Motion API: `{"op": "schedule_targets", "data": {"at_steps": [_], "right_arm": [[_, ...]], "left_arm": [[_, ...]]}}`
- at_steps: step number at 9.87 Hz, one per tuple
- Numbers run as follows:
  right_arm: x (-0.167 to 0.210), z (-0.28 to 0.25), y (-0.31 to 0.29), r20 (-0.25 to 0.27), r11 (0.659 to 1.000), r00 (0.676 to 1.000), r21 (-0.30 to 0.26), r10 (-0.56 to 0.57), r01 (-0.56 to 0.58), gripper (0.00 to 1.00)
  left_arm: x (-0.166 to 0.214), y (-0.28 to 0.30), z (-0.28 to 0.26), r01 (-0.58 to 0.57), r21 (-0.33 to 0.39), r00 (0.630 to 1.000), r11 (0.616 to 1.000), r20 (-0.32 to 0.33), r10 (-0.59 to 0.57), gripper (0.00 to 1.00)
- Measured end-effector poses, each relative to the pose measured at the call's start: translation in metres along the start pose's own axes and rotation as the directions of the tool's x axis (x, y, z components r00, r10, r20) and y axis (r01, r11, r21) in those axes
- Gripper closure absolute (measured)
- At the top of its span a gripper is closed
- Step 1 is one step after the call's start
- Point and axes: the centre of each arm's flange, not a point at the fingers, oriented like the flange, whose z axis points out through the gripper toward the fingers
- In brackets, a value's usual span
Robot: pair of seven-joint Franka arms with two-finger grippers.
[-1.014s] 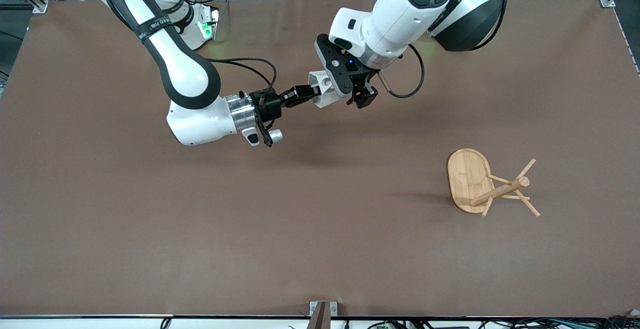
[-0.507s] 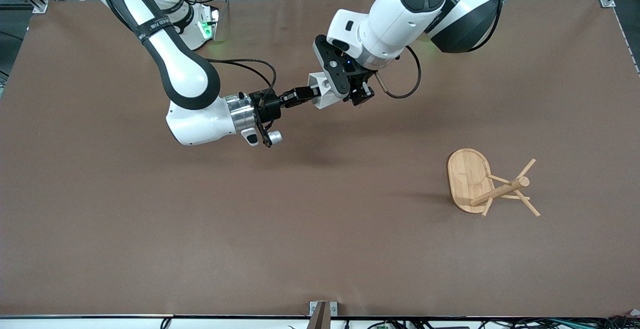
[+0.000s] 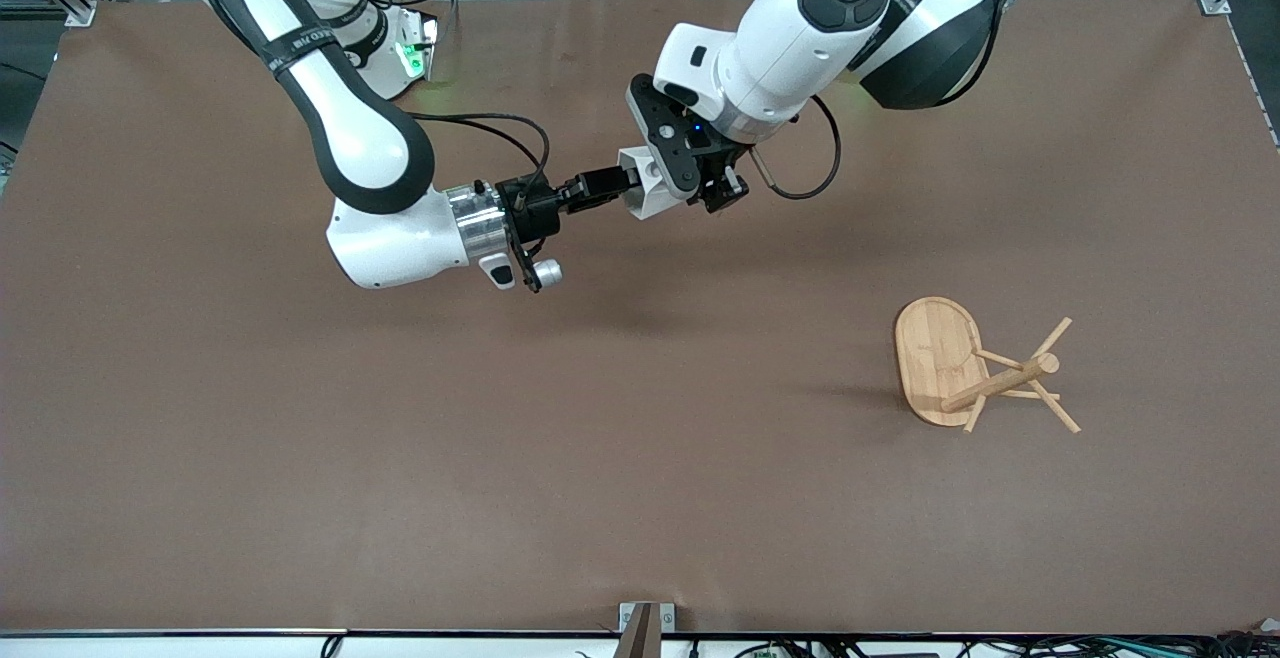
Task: Hang cup on rack
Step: 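Open the right gripper and withdraw while the left gripper carries cup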
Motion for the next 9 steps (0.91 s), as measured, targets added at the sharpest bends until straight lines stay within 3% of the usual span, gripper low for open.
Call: {"op": "schedule_targets", "data": {"at_steps": [2,3,4,5,7,8,9], "right_arm": [[0.008,-0.046,0.009,-0.046,0.994,0.999,-0.107,-0.028,0.023,0.06],[0.011,-0.075,0.013,-0.078,0.985,0.996,-0.167,-0.046,0.033,0.00],[0.010,-0.106,0.017,-0.105,0.963,0.992,-0.265,-0.075,0.045,0.00],[0.005,-0.139,0.018,-0.137,0.918,0.987,-0.395,-0.087,0.027,0.00],[-0.016,-0.212,0.017,-0.196,0.757,0.975,-0.651,-0.106,-0.049,0.00],[-0.028,-0.256,0.020,-0.234,0.682,0.966,-0.724,-0.107,-0.100,0.00],[-0.041,-0.304,0.026,-0.291,0.632,0.951,-0.758,-0.104,-0.163,0.00]], "left_arm": [[-0.001,-0.001,0.001,0.002,-0.001,1.000,1.000,0.002,-0.002,0.22],[-0.001,-0.002,0.001,0.003,0.000,1.000,1.000,0.001,-0.003,0.22],[-0.001,-0.003,0.001,0.018,0.000,1.000,1.000,0.001,-0.018,0.22],[-0.002,-0.006,0.000,0.061,0.002,0.998,0.998,0.001,-0.061,0.22],[-0.008,-0.021,-0.003,0.246,0.037,0.969,0.968,0.001,-0.247,0.22],[-0.012,-0.032,-0.006,0.357,0.084,0.934,0.930,-0.006,-0.358,0.22],[-0.016,-0.042,-0.010,0.469,0.110,0.883,0.876,-0.026,-0.469,0.22]]}}
